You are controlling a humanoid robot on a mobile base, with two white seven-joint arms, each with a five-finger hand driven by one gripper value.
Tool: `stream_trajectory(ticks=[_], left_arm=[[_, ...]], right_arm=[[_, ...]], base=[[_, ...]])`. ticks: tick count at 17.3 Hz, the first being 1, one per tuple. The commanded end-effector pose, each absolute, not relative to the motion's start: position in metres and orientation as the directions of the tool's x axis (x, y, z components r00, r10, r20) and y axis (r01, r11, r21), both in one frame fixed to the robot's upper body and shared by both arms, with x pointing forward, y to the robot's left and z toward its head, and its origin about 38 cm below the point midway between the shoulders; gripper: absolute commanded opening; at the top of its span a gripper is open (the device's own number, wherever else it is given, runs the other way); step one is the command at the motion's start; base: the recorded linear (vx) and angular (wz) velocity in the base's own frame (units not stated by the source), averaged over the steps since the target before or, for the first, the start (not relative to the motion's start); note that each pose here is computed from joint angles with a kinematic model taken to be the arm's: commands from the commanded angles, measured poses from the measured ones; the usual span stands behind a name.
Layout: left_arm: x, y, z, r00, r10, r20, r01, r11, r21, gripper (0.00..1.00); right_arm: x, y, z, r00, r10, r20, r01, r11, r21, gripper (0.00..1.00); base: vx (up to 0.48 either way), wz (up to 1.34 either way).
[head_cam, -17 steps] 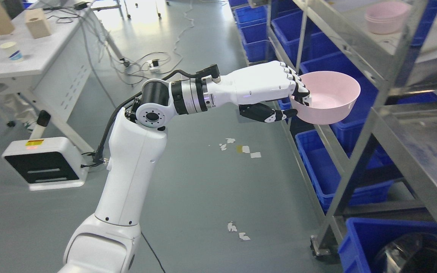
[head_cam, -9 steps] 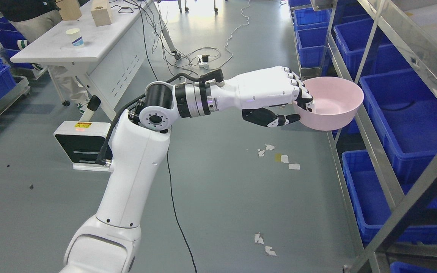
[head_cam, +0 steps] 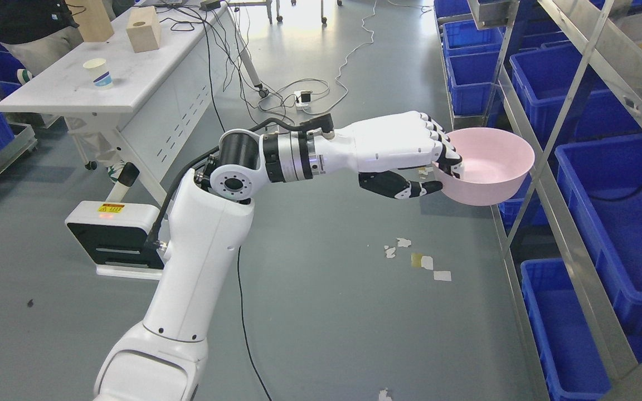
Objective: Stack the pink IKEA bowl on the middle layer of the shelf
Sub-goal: 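Hold the pink bowl in the left hand while turning toward the other shelf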
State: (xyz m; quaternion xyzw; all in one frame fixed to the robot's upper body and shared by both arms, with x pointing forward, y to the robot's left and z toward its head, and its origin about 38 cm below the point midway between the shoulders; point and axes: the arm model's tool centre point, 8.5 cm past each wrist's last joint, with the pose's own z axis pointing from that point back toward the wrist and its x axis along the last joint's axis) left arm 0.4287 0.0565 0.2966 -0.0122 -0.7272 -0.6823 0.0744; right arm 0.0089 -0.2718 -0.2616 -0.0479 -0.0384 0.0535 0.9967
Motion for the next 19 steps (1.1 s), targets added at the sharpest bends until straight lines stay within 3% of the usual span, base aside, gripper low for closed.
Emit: stream_trajectory(ticks=[1, 19], left_arm=[[0.424, 0.053, 0.283, -0.988, -0.072, 0.138, 0.136, 0.027, 0.990, 0.03], [0.419, 0.046, 0.270, -0.986, -0.057, 0.154, 0.155, -0.001, 0.988, 0.03]], right_arm=[[0.013, -0.283, -0.261, 0.990, 0.113, 0.084, -0.102, 0.987, -0.123, 1.00], [0.013, -0.283, -0.261, 0.990, 0.113, 0.084, -0.102, 0.987, -0.123, 1.00]], base=[[0.342, -0.05], [0.360, -0.01]])
